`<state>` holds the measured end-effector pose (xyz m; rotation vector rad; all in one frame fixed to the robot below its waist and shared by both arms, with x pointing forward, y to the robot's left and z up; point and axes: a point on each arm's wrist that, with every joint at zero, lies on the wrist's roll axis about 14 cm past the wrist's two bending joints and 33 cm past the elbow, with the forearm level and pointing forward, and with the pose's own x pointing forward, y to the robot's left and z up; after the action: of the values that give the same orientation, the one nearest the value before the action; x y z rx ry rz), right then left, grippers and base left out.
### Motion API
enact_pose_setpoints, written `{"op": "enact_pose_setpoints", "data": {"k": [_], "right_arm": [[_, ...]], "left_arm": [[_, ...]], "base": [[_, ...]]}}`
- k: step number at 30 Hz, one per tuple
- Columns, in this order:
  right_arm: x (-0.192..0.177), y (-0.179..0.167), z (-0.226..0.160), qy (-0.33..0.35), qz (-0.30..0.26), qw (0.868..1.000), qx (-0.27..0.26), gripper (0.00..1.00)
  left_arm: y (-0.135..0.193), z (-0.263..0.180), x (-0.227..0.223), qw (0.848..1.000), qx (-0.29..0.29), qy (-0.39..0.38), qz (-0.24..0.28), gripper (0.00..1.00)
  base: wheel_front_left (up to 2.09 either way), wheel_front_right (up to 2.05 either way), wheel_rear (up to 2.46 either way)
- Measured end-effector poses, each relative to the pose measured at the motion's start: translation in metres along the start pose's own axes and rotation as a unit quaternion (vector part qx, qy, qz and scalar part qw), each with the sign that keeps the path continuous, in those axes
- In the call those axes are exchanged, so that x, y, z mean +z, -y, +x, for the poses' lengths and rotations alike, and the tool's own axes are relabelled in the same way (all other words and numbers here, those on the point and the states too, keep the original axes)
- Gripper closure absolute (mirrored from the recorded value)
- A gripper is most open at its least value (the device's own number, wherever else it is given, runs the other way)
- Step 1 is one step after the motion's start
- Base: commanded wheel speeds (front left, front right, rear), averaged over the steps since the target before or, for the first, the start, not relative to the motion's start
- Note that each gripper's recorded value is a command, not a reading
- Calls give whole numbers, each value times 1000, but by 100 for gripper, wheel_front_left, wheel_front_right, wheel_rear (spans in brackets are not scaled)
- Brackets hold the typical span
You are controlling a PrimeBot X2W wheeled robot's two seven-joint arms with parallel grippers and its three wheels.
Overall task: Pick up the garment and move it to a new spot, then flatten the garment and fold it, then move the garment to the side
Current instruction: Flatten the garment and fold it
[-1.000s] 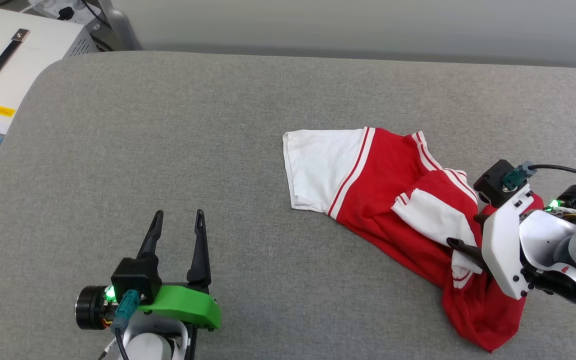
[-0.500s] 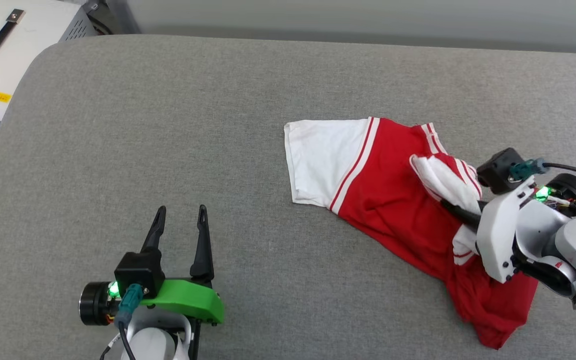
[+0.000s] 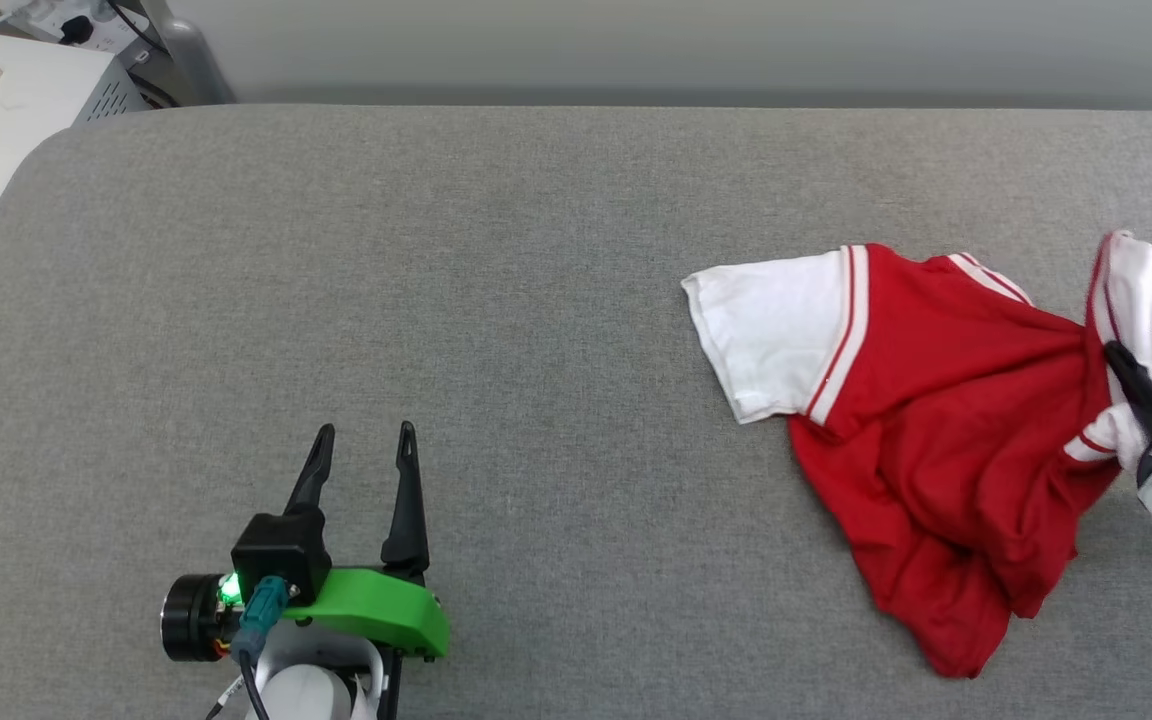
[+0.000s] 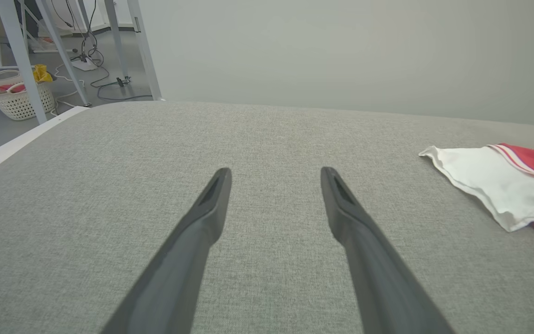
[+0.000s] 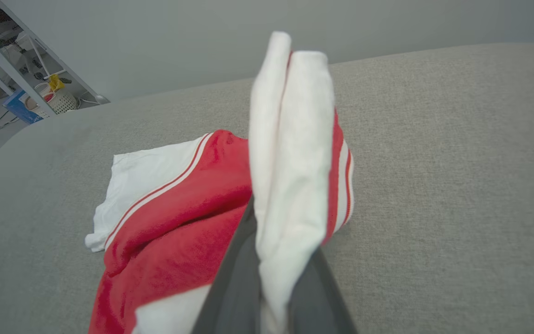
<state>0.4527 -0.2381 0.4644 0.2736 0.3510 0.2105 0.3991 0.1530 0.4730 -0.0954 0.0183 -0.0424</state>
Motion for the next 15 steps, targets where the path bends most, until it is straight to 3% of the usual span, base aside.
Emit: {"op": "enact_pose_setpoints", "data": {"k": [6,8,9,10,11,15], "right_arm": [[-27,73,-24,-4,69,990,-124,100],[-49,100,-38,-20,92,979,-182,100],[-56,104,-41,-26,96,976,-192,78],[-60,106,-44,-27,99,975,-199,9],[-61,108,-46,-24,99,973,-206,0],[-46,120,-52,11,70,972,-224,0]], "left_arm": [[0,1,-5,1000,0,-7,0,0],[-1,0,-6,1000,1,-9,-2,0],[-1,0,-6,1000,1,-9,-2,0],[-1,-1,-5,1000,2,-8,-2,0],[-1,-1,-5,1000,2,-8,-2,0],[-2,-4,-3,1000,4,-6,0,0]], "base": [[0,0,0],[0,0,0],[0,0,0],[0,0,0],[0,0,0],[0,0,0]]}}
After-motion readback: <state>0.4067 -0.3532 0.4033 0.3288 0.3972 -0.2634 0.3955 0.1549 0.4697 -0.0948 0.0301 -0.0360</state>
